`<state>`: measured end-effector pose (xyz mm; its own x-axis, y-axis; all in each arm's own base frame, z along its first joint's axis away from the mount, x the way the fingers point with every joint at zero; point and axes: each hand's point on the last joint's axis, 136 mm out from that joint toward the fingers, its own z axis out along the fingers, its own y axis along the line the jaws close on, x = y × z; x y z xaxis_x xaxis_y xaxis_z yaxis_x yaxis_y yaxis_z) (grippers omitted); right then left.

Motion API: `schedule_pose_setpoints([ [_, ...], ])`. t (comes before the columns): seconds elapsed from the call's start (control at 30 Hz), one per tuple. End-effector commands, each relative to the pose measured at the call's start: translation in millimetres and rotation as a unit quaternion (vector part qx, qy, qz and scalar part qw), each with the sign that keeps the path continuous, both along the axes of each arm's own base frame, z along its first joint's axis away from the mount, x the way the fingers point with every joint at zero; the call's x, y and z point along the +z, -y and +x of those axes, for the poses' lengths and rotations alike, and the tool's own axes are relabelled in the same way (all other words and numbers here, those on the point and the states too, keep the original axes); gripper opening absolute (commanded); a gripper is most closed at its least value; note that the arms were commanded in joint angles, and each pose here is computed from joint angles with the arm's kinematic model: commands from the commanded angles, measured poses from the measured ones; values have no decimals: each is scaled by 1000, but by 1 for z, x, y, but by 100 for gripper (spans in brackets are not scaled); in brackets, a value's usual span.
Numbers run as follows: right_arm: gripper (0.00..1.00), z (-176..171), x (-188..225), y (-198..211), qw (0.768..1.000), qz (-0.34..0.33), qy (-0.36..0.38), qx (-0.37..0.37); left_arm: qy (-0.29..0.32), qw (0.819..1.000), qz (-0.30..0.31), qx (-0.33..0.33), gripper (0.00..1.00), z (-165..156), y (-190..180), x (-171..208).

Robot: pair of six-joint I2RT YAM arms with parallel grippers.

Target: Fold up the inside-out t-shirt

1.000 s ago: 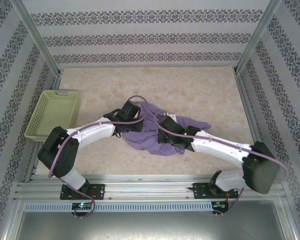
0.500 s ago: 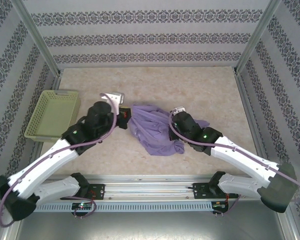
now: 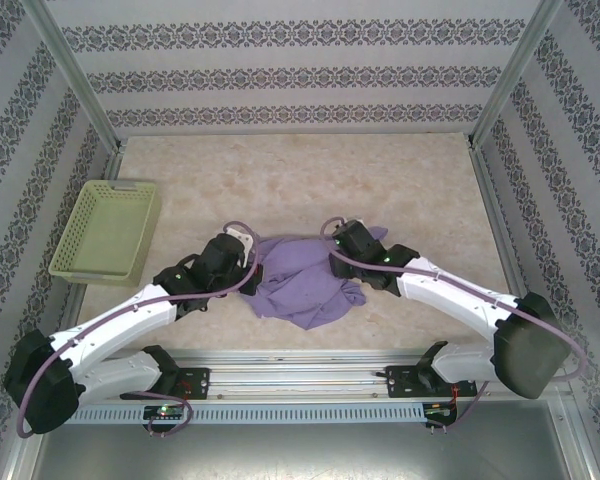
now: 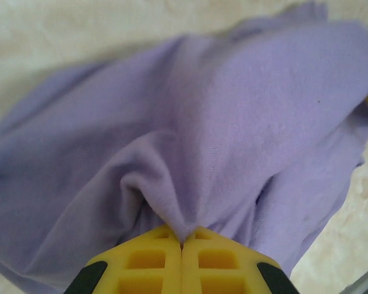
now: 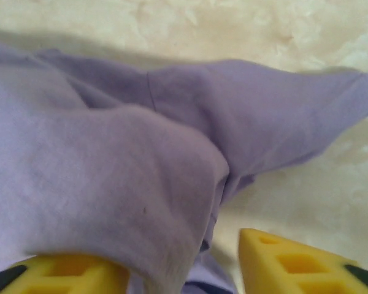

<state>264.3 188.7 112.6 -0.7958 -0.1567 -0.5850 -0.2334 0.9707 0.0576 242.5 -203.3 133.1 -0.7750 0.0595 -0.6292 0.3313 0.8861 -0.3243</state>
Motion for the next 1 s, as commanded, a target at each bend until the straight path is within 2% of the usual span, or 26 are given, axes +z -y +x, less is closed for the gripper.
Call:
schedule_pose_setpoints([
  [0.0, 54, -14, 28, -1, 999, 10, 39, -5, 35, 997, -71, 0, 0, 10, 16, 29],
  [0.13, 55, -35, 49, -34, 996, 62, 58, 40, 33, 995, -97, -11, 0, 9, 25, 30],
  [0.27, 55, -49, 48, -76, 990, 87, 56, 95, 36, 994, -102, -4, 0, 11, 25, 29],
  [0.43, 52, -39, 18, -125, 988, 97, 34, 117, 42, 994, -102, 10, 0, 14, 22, 33],
  [0.57, 49, -30, -22, -133, 993, 58, 7, 101, 42, 995, -52, 71, 0, 21, -6, 23],
  [0.67, 46, -38, -49, -120, 996, 37, -13, 85, 35, 996, -17, 83, 8, 22, -21, 17],
  [0.77, 46, -50, -60, -108, 996, 49, -15, 78, 37, 996, 19, 77, 14, 22, -29, 16],
  [0.83, 46, -58, -65, -102, 995, 65, -14, 73, 29, 997, 41, 56, 19, 20, -27, 14],
  [0.97, 47, -65, -62, -102, 992, 110, 3, 67, 3, 998, 56, -28, 34, 9, -1, 14],
])
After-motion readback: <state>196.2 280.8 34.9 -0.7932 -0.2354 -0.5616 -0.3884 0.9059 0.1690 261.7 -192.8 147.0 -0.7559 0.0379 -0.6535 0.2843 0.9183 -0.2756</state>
